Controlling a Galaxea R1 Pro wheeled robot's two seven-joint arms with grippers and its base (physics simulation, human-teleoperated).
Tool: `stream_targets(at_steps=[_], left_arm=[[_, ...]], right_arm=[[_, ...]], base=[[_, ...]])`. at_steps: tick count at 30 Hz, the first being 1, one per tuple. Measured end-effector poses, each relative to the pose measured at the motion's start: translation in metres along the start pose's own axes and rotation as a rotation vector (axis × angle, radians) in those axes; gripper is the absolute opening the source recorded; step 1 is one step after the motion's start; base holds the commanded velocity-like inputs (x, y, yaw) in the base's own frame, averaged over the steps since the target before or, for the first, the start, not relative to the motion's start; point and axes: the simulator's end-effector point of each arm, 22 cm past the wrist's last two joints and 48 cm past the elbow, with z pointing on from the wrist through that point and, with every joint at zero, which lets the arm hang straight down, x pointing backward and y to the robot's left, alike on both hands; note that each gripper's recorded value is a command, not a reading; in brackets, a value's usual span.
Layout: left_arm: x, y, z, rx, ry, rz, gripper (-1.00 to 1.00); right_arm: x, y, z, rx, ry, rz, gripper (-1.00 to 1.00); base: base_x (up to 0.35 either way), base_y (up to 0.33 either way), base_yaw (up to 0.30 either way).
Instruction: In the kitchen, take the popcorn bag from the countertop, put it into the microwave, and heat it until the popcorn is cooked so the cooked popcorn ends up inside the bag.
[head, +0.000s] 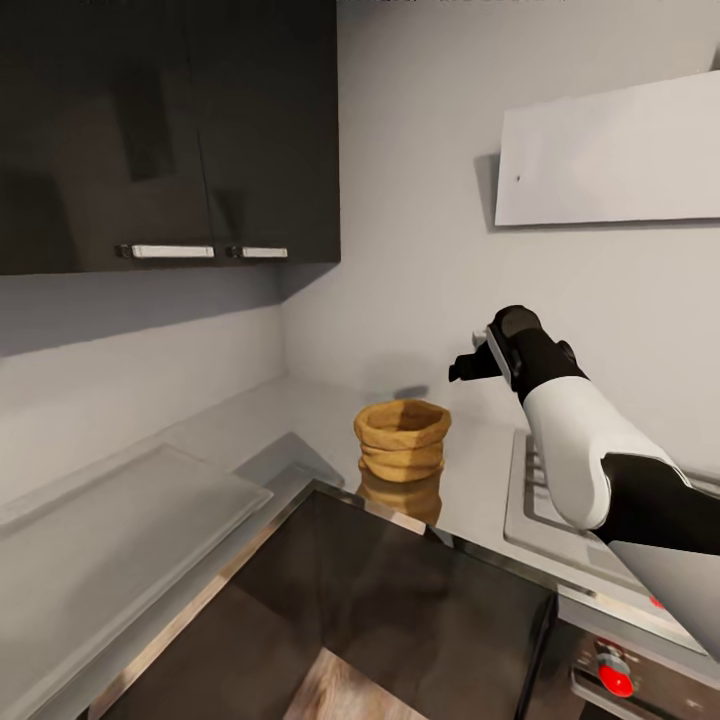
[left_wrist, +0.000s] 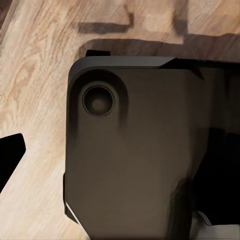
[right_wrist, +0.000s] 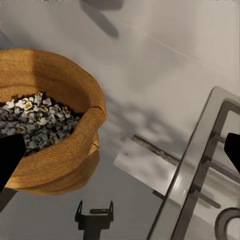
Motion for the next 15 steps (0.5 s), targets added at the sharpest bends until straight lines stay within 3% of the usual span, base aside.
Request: stream_targets(at_steps=[7, 15], left_arm=[[0.0, 0.0, -0.01, 0.0, 0.0, 0.0, 1.0], [0.0, 0.0, -0.01, 0.0, 0.0, 0.0, 1.0]], right_arm=[[-0.007, 0.0, -0.007, -0.004, 0.0, 0.003, 1.0], [0.005, 0.005, 0.004, -0.014, 0.006, -0.001, 1.0]], base=[[0.0, 0.0, 0.0], [0.0, 0.0, 0.0]])
